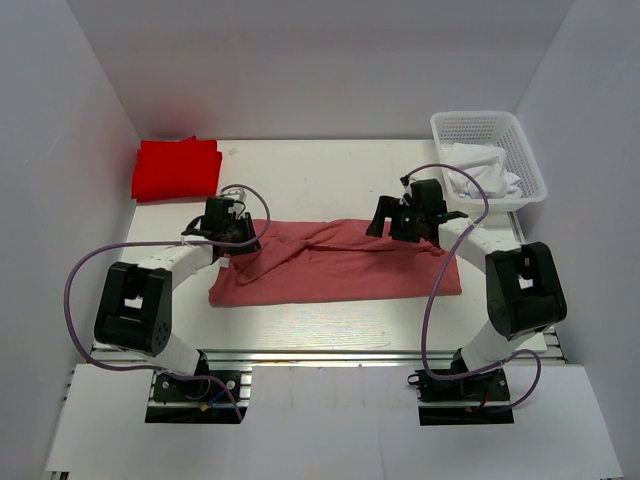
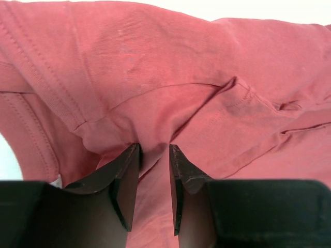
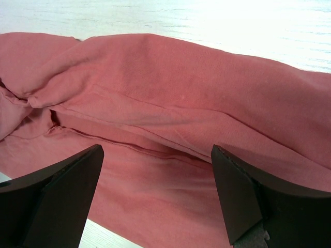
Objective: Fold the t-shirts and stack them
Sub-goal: Fold the other side of the tshirt into a rectangle
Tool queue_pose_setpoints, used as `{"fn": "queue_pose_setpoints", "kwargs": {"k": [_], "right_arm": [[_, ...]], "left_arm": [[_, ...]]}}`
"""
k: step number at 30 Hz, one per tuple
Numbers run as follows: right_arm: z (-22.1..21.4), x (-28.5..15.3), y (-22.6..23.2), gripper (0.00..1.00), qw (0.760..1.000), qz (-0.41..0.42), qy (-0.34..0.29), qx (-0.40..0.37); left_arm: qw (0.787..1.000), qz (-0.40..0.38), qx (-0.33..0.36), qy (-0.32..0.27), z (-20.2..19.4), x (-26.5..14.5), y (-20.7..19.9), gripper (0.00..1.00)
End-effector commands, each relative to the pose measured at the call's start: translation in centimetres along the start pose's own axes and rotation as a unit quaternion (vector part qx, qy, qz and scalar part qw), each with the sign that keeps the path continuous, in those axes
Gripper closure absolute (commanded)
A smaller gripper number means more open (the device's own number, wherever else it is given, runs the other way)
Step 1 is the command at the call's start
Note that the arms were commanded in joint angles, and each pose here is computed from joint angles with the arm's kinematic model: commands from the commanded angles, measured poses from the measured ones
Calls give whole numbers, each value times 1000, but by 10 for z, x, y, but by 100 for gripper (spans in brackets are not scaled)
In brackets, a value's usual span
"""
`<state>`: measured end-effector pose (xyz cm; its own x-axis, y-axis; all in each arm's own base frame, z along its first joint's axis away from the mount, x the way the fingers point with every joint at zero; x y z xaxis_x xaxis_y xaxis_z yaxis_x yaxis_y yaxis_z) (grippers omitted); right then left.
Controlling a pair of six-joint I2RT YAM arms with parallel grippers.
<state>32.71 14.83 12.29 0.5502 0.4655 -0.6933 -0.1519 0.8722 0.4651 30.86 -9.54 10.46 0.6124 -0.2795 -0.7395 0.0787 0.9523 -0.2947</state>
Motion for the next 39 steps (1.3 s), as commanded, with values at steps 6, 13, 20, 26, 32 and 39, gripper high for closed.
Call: {"fn": "queue_pose_setpoints", "kwargs": {"k": [6, 13, 20, 26, 32, 39], "right_arm": [[5, 1, 1, 10, 1000, 9, 0, -8], [4, 1, 3, 10, 1000, 12, 1, -8], [4, 2, 0, 10, 1000, 3, 2, -9], [6, 1, -6, 10, 1000, -29, -7, -6], [6, 3, -29, 10, 995, -96, -7, 16], [2, 2, -91, 10, 971, -224, -9, 77]], "left_arm": [[998, -41, 33, -32, 22, -12, -22, 61], [998, -34, 50, -33, 24, -16, -26, 61], [996, 64, 30, -51, 31, -21, -11, 59], [994, 110, 11, 18, 17, 12, 5, 50], [989, 135, -9, 66, 3, 43, 17, 51], [975, 186, -29, 114, -7, 64, 36, 51]]}}
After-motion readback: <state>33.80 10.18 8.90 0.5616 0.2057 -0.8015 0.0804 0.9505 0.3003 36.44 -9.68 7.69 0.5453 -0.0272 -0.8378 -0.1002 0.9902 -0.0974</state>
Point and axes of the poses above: each gripper's point midway between its finger pads, its own x axis out along the fingers, its own y axis along the line the jaws close on, z = x × y, the point moved 7 cm from there along -x, back along the fingers, and after that the axes turned 2 degrees about x, right-handed, at the moved point
